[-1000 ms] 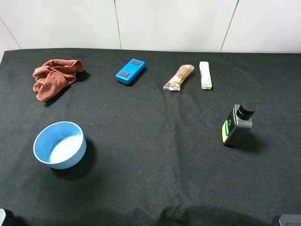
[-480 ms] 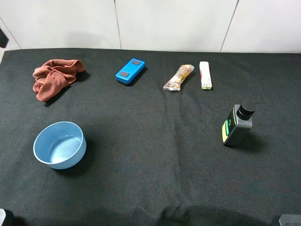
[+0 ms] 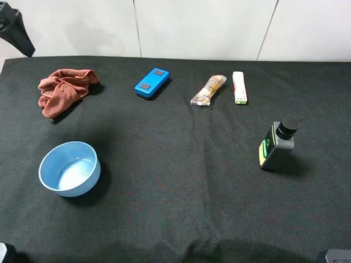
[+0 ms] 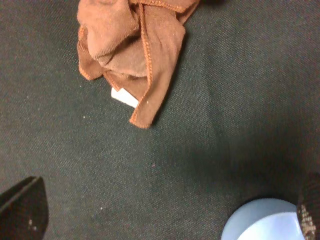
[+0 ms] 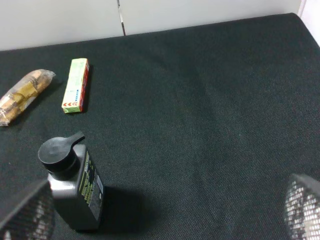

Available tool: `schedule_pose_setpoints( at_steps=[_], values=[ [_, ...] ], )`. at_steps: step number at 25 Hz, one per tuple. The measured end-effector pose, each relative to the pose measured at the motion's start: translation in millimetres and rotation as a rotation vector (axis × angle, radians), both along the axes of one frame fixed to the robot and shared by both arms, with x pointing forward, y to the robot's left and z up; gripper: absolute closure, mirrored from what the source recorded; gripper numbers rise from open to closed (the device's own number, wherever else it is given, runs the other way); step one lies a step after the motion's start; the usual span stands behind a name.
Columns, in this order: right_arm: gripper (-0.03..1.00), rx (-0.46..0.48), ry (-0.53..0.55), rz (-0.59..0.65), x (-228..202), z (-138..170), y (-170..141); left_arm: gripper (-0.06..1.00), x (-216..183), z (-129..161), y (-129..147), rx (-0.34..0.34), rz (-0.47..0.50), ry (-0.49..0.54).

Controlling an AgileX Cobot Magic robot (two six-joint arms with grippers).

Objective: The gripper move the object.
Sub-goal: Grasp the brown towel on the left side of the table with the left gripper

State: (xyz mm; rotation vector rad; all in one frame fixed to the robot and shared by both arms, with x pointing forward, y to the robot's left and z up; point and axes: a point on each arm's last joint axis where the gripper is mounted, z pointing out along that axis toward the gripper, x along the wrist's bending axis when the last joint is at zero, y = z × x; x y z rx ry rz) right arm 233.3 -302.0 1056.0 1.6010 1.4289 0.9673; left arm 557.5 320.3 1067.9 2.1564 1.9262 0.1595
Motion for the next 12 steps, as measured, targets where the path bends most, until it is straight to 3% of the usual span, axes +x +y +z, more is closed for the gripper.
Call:
schedule_pose_setpoints(
  at_steps=[12],
  values=[
    [0.27, 0.000, 0.000, 0.000, 0, 0, 0, -0.05, 36, -29, -8, 0.035, -0.104, -0.045]
  ],
)
